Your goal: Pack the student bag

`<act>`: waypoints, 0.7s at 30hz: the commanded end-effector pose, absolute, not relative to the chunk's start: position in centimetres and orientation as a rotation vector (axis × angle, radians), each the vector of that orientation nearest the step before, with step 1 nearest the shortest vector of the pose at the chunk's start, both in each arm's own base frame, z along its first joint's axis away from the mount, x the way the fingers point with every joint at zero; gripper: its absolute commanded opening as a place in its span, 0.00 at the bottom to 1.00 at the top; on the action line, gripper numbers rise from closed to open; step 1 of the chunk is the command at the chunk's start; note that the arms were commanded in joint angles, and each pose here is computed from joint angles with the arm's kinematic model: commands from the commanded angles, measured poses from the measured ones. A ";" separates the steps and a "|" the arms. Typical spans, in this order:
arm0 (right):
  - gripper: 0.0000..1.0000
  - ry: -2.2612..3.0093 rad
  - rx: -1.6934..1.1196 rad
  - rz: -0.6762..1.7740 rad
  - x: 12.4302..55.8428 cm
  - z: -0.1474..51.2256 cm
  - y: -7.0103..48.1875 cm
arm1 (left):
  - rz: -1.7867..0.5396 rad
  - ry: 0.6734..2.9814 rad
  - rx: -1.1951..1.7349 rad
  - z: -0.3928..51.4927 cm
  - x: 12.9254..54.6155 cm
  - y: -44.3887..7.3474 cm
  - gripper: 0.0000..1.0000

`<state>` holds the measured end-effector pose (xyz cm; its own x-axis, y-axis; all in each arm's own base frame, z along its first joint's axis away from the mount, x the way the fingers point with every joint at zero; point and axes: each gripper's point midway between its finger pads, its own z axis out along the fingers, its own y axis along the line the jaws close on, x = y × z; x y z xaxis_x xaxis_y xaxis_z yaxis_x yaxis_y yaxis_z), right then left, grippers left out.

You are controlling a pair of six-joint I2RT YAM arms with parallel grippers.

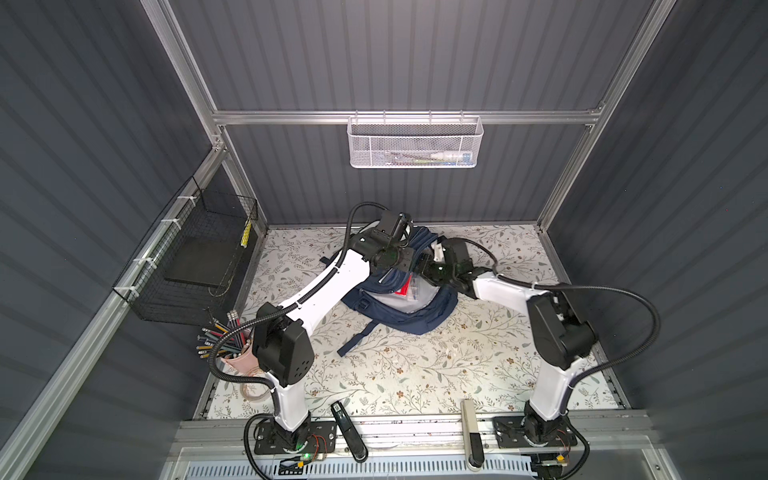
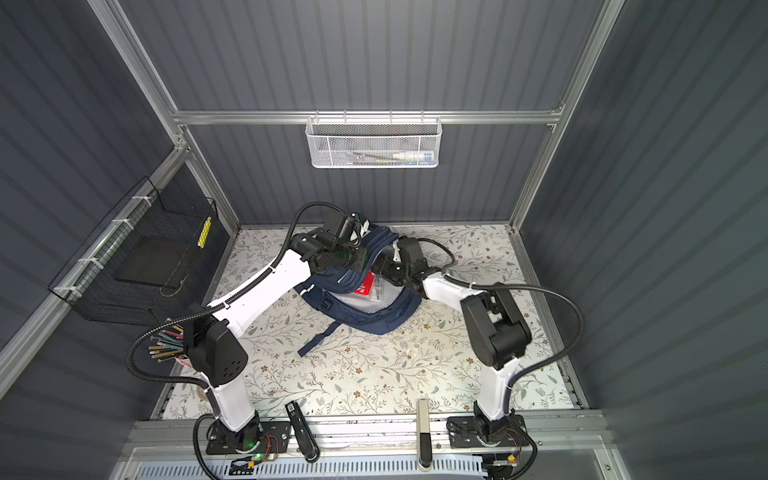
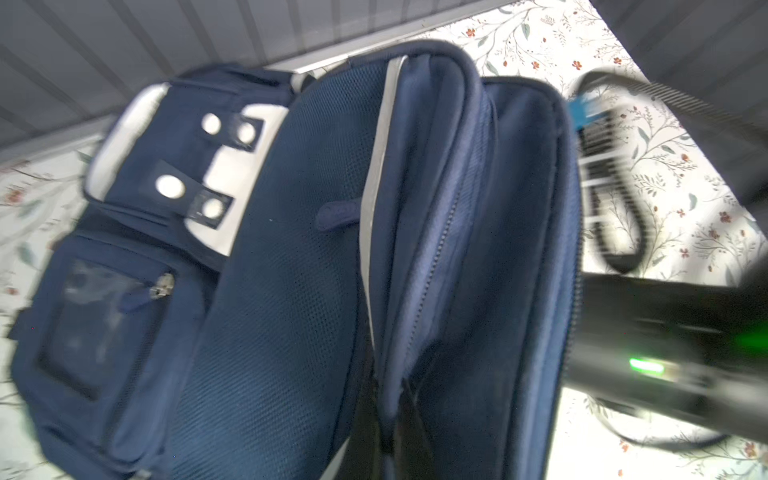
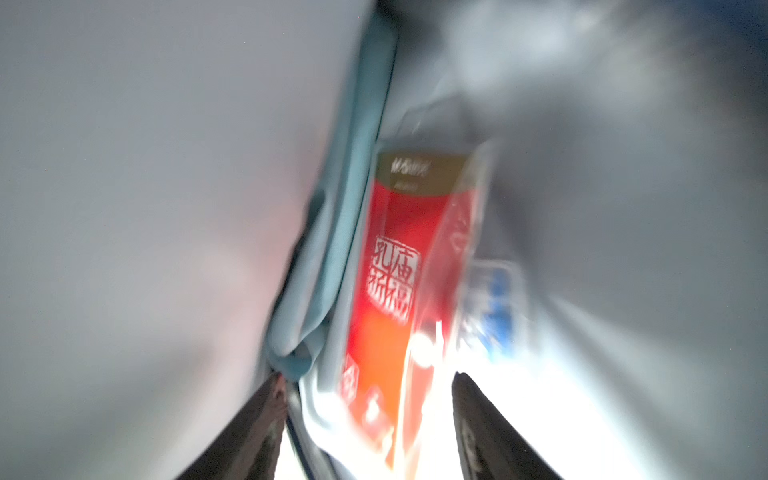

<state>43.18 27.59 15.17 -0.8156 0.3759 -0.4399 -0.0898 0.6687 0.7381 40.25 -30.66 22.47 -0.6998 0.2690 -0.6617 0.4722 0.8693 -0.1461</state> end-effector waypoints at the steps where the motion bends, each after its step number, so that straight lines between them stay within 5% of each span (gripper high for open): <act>1: 0.64 2.398 0.177 0.877 39.4 13.8 23.6 | -0.495 2.407 0.442 19.9 41.2 -31.6 0.00; 7: 0.65 2.419 0.189 0.664 31.7 12.0 17.7 | -0.558 2.481 0.405 15.5 41.4 -32.9 0.05; 10: 0.71 2.408 0.125 0.614 28.7 12.5 18.0 | -0.746 2.443 0.374 16.6 41.4 -33.8 0.56; 13: 0.79 2.321 -0.020 0.576 26.4 14.4 20.6 | -0.835 2.356 0.278 19.8 41.7 -31.9 0.89; 16: 0.88 2.309 -0.131 0.528 25.5 14.5 23.3 | -0.845 2.321 0.138 21.6 41.4 -27.5 0.96; 21: 0.93 2.295 -0.298 0.511 25.1 14.4 27.9 | -0.841 2.296 -0.230 20.3 39.8 -19.0 0.88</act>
